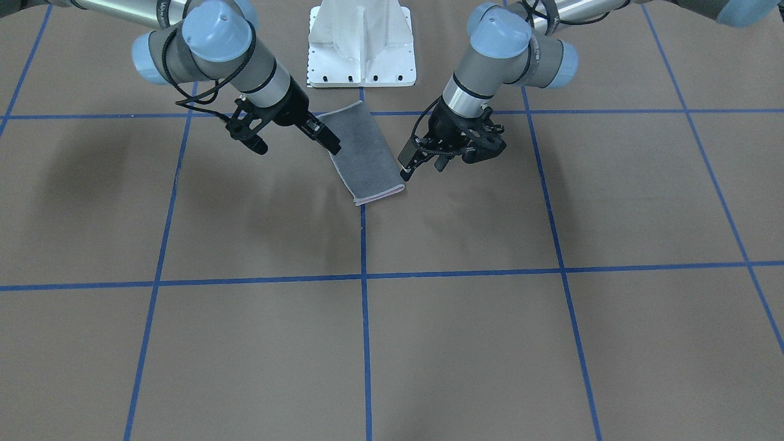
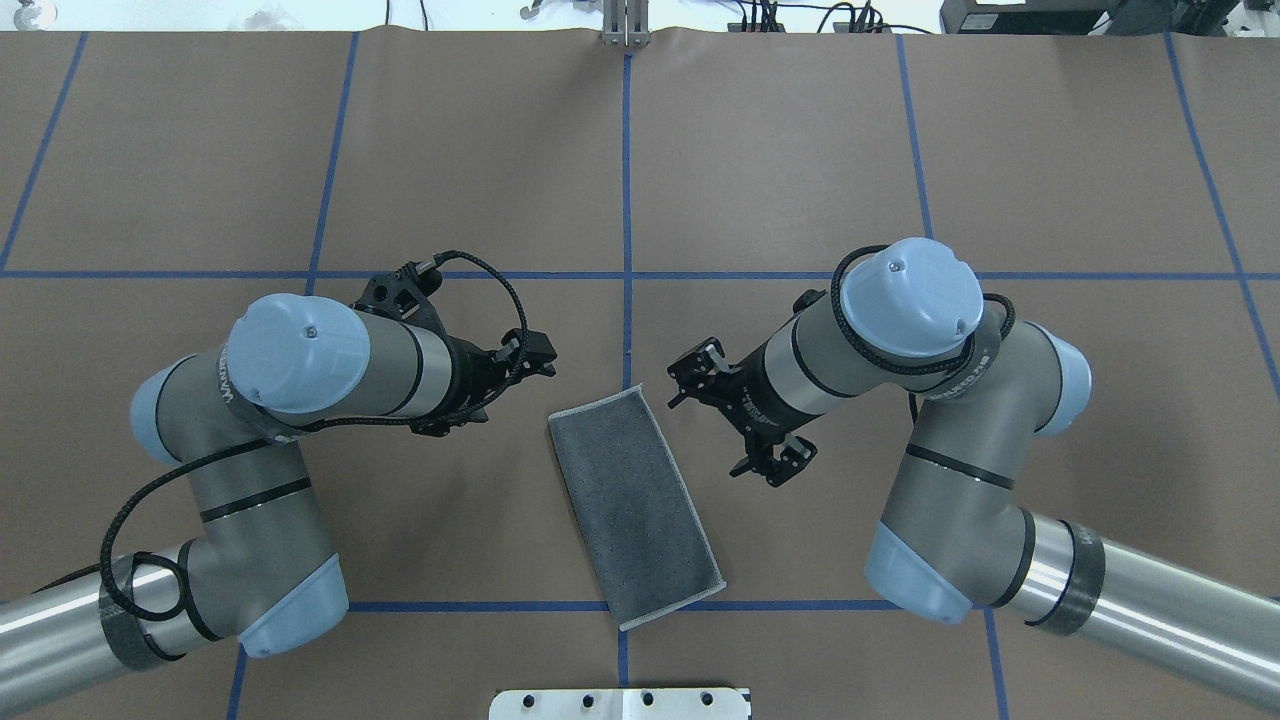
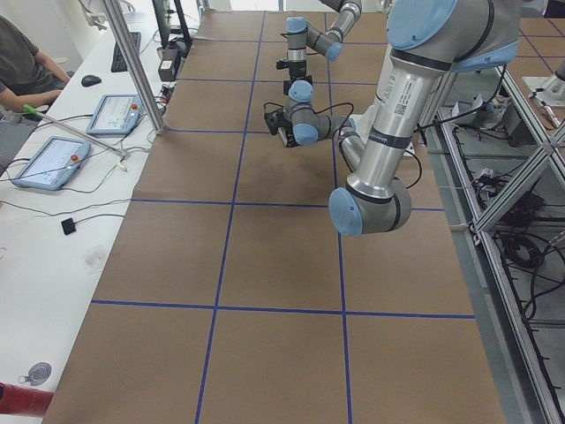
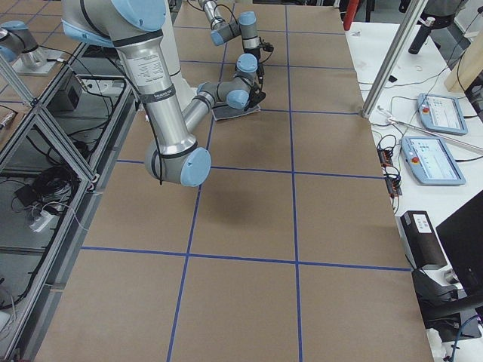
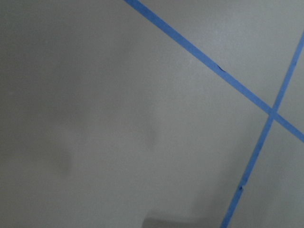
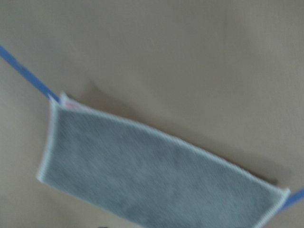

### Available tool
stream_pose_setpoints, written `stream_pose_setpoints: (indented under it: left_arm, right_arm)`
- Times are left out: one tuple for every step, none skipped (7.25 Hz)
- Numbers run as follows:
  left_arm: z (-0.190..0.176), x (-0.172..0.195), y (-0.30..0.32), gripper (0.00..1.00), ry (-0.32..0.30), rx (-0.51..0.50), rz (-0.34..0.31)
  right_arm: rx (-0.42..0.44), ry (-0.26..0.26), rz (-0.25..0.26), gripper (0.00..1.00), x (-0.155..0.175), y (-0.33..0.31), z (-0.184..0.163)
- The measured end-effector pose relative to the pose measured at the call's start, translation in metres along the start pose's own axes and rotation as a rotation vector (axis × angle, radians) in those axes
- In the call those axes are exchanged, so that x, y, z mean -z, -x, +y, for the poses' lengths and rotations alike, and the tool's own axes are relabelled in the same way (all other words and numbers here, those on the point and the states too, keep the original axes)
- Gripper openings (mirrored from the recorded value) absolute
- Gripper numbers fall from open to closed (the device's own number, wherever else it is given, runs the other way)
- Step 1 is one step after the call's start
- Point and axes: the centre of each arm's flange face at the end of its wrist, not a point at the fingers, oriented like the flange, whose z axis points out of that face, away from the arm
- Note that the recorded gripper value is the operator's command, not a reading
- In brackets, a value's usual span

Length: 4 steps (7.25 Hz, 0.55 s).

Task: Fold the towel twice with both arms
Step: 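Release the towel and raise the right gripper away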

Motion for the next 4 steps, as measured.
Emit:
stream_pose_setpoints:
  left_arm:
    - [0.012, -0.004, 0.002, 0.94, 0.002, -0.063, 0.013]
    - [0.025, -0.009, 0.003, 0.90, 0.009, -0.105, 0.027]
    - [0.034, -0.012, 0.003, 0.82, 0.020, -0.128, 0.045]
    - [0.037, -0.017, 0.005, 0.78, 0.027, -0.139, 0.066]
  right_arm:
    - [0.050, -0.035, -0.013, 1.00, 0.010, 0.002, -0.021]
    - [0.067, -0.067, -0.021, 1.00, 0.017, 0.002, -0.037]
    - [0.070, -0.094, -0.025, 1.00, 0.018, 0.001, -0.048]
    - [0.068, -0.113, -0.025, 1.00, 0.018, -0.001, -0.054]
